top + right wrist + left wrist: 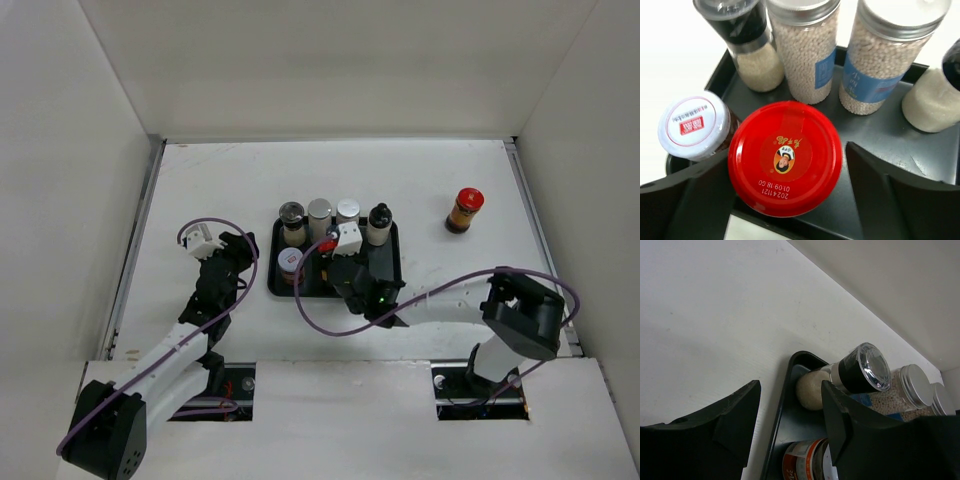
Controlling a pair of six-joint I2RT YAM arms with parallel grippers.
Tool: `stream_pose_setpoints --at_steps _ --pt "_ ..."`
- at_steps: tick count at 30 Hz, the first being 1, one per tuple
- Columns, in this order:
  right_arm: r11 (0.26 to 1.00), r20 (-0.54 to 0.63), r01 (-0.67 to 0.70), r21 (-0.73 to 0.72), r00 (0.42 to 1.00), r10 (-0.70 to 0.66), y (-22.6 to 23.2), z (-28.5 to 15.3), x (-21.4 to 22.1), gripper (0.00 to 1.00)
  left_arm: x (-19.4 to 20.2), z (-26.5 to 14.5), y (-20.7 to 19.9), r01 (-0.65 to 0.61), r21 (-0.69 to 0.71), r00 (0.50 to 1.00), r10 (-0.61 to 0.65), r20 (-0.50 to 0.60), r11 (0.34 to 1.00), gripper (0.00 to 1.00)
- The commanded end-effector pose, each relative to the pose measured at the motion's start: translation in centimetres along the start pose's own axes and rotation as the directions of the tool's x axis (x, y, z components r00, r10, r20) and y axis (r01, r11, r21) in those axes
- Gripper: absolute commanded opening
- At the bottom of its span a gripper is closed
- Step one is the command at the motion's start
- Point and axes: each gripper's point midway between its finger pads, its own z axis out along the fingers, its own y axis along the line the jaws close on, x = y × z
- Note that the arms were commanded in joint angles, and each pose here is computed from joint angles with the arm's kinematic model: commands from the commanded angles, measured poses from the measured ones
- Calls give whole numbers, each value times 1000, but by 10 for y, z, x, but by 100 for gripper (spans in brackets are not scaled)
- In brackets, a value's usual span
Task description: Organize the condiment bottles
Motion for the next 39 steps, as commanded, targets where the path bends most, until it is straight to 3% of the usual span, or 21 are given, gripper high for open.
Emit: stream_pose_setpoints --at_steps 1,5,9,11,13,14,15,17,20,22,32,39 --pt "992 103 -125 -9 987 125 4 -12 -49 92 -9 1 -9 28 35 999 -29 32 999 50" --pt "986 163 -165 -7 973 164 -22 -27 -85 96 -13 -1 -12 34 45 998 -36 42 998 50" --pt "961 266 -254 113 939 217 -94 -38 -116 92 -13 -2 -11 35 47 998 -37 42 998 50" --pt "908 333 -326 263 914 232 -157 -42 -124 76 -15 -2 -12 37 48 998 -40 48 998 50" --pt "817 405 -424 391 876 261 -217 -50 -127 34 -13 -2 -11 37 47 998 -39 44 998 50" --pt "791 417 -443 422 870 264 -233 -52 -127 24 -12 -2 -11 36 48 999 -37 39 998 50" --pt "753 431 -460 470 864 259 -254 -56 -127 20 -11 -1 -11 34 47 999 -36 36 998 50" --pt "695 422 -454 557 876 234 -293 -53 -127 31 -11 -1 -13 35 53 999 -37 35 998 50" --pt "669 334 -377 641 921 199 -332 -34 -121 80 -10 -2 -14 35 55 999 -37 33 998 50" --pt "664 279 -344 664 938 207 -348 -19 -118 93 -10 -3 -17 38 67 999 -39 27 997 50" --pt "649 169 -291 703 955 245 -385 29 -86 100 -11 -4 -17 40 69 999 -42 29 997 50" --pt "644 141 -297 705 949 284 -397 45 -64 91 -4 -1 -15 33 58 999 -34 13 998 50"
